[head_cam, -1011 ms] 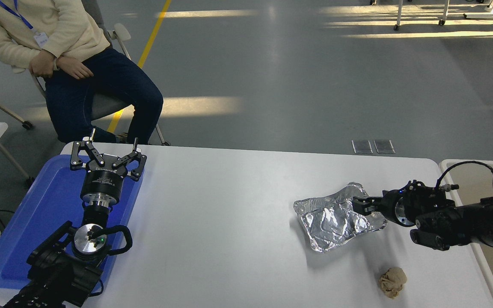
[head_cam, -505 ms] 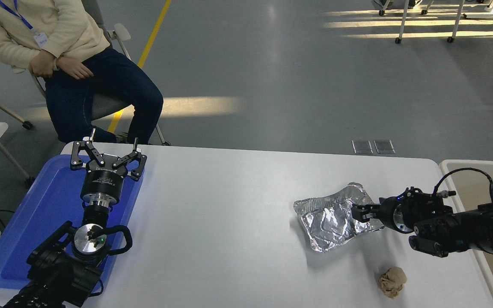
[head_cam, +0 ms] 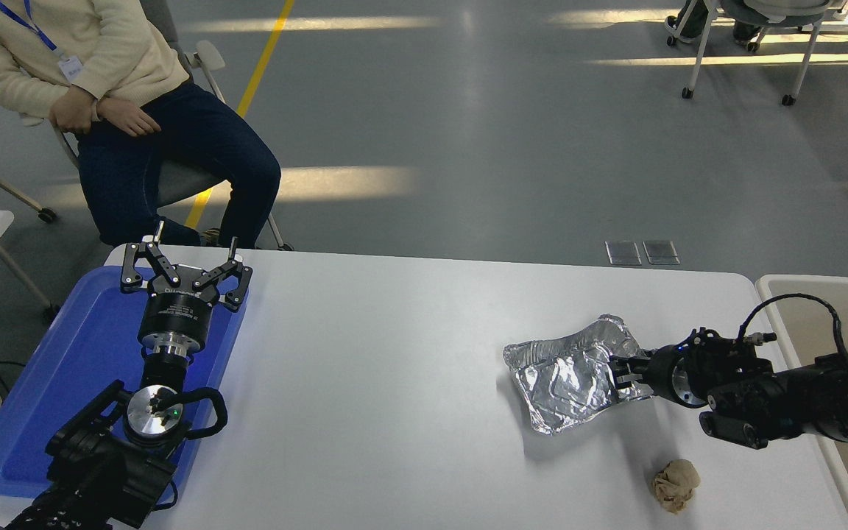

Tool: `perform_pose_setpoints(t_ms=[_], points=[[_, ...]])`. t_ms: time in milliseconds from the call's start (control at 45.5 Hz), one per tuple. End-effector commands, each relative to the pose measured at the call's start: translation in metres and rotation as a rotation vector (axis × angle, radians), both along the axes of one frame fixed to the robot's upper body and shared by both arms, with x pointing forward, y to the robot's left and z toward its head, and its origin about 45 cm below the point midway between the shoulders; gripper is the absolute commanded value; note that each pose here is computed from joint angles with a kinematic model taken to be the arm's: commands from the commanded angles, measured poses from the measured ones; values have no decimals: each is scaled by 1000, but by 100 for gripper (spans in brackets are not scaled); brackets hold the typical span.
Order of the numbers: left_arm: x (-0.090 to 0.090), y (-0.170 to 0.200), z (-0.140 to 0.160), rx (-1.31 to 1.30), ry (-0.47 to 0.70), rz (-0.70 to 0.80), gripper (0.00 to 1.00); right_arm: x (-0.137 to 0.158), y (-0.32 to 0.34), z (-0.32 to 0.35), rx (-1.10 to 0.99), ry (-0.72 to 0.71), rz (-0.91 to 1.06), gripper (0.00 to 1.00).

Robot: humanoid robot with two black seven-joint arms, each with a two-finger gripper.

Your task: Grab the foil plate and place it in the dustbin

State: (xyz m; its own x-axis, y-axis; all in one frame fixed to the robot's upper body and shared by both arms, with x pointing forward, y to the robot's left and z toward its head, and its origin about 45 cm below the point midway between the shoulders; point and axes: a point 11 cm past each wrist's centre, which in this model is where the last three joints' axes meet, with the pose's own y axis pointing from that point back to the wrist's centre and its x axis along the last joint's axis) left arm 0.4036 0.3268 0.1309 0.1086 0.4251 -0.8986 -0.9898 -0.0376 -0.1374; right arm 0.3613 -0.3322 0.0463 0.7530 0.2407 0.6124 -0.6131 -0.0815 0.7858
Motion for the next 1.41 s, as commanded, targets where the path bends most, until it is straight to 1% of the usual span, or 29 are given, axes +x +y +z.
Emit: perform_pose_setpoints(t_ms=[0,286,484,637,681,791,945,1231,1385], points=[[0,0,0,0,0,0,100,0,0,0,-4,0,3,0],[0,0,0,0,0,0,100,5,7,8,10,0,23,0],[0,0,0,0,0,0,100,7,7,30,44,20,16,0],[0,0,0,1,0,0,100,8,21,51,73,41,46,0],[0,0,0,1,0,0,100,14,22,65,78,32,51,0],[0,0,0,0,0,0,100,18,20,89,63,46,64,0],[0,0,0,1,0,0,100,23,19,123,57,29,77,0],[0,0,0,2,1,-2,100,19,32,187,61,60,102,0],[0,0,0,2,1,-2,100,13,38,228,13,80,134,0]])
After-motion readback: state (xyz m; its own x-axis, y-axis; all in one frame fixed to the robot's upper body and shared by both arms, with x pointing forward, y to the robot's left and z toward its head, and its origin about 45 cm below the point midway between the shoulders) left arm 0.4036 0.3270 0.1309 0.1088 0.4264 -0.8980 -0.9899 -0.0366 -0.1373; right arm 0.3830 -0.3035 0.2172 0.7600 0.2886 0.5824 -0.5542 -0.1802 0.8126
